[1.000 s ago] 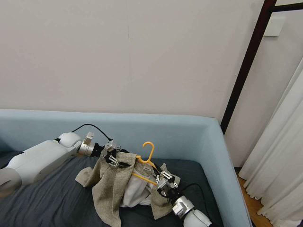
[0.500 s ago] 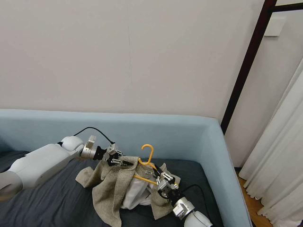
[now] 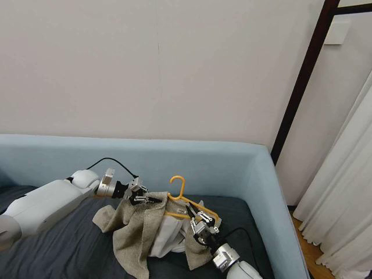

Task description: Pick up the clothes from the sofa and hang them on the clothes hanger.

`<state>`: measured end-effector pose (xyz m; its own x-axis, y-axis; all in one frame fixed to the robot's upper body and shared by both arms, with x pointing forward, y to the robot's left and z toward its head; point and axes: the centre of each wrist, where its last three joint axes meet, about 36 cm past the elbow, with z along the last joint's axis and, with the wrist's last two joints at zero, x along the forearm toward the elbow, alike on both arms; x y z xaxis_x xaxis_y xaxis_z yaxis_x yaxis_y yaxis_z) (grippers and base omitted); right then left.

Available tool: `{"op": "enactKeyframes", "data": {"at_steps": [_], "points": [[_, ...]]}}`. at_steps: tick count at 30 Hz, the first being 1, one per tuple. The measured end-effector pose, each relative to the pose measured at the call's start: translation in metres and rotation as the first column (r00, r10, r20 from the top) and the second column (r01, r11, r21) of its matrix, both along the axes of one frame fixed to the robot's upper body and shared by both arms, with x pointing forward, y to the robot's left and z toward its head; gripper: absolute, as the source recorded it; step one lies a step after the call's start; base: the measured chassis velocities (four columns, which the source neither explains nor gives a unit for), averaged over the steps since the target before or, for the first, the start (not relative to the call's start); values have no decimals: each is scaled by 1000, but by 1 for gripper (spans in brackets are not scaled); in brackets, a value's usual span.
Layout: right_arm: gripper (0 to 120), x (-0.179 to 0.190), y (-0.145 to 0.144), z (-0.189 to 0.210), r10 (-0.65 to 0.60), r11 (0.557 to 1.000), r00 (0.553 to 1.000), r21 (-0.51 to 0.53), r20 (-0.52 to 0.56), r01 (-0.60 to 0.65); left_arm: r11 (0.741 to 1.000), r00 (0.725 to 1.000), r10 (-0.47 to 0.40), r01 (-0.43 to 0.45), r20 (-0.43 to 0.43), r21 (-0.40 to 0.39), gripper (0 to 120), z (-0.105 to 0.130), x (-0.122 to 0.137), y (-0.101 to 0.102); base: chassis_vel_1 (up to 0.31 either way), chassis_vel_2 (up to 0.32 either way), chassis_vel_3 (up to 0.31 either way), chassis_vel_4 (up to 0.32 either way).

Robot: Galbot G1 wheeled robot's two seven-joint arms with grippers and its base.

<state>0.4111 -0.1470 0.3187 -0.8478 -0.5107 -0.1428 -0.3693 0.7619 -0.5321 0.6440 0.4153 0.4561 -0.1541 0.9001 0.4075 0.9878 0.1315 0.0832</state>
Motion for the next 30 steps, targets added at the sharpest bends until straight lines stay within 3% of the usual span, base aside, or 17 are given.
{"op": "enactKeyframes", "data": {"at_steps": [9, 13, 15, 16, 20, 21, 24, 26, 29, 30], "points": [[62, -29, -11, 10, 13, 999, 999, 44, -40, -12, 994, 994, 95, -92, 59, -51, 9, -2, -12, 25, 0, 0, 0, 0], [75, -42, -19, 7, -13, 996, 993, 84, -113, 22, 988, 988, 135, -129, 78, -82, 9, 0, -17, 33, 0, 0, 0, 0], [87, -49, -21, 2, -45, 989, 974, 125, -220, 74, 986, 986, 148, -140, 80, -95, 9, -1, -24, 37, 0, 0, 0, 0], [87, -49, -21, 2, -45, 989, 974, 125, -220, 74, 986, 986, 148, -140, 80, -95, 9, -1, -24, 37, 0, 0, 0, 0], [99, -40, -13, -5, -100, 966, 907, 177, -410, 187, 978, 982, 171, -160, 77, -132, 9, -8, -36, 38, 0, 0, 0, 0], [99, -40, -13, -5, -100, 966, 907, 177, -410, 187, 978, 982, 171, -160, 77, -132, 9, -8, -36, 38, 0, 0, 0, 0], [100, -21, -7, -9, -120, 944, 821, 193, -559, 269, 972, 979, 186, -172, 81, -162, 9, -8, -41, 39, 0, 0, 0, 0], [100, -15, -5, -12, -120, 938, 799, 195, -589, 285, 971, 979, 187, -171, 82, -167, 9, -7, -43, 40, 0, 0, 0, 0], [100, 13, 0, -15, -113, 922, 726, 200, -678, 331, 973, 981, 180, -165, 77, -164, 9, -7, -54, 44, 0, 0, 0, 0], [100, 13, 0, -15, -113, 922, 726, 200, -678, 331, 973, 981, 180, -165, 77, -164, 9, -7, -54, 44, 0, 0, 0, 0]]}}
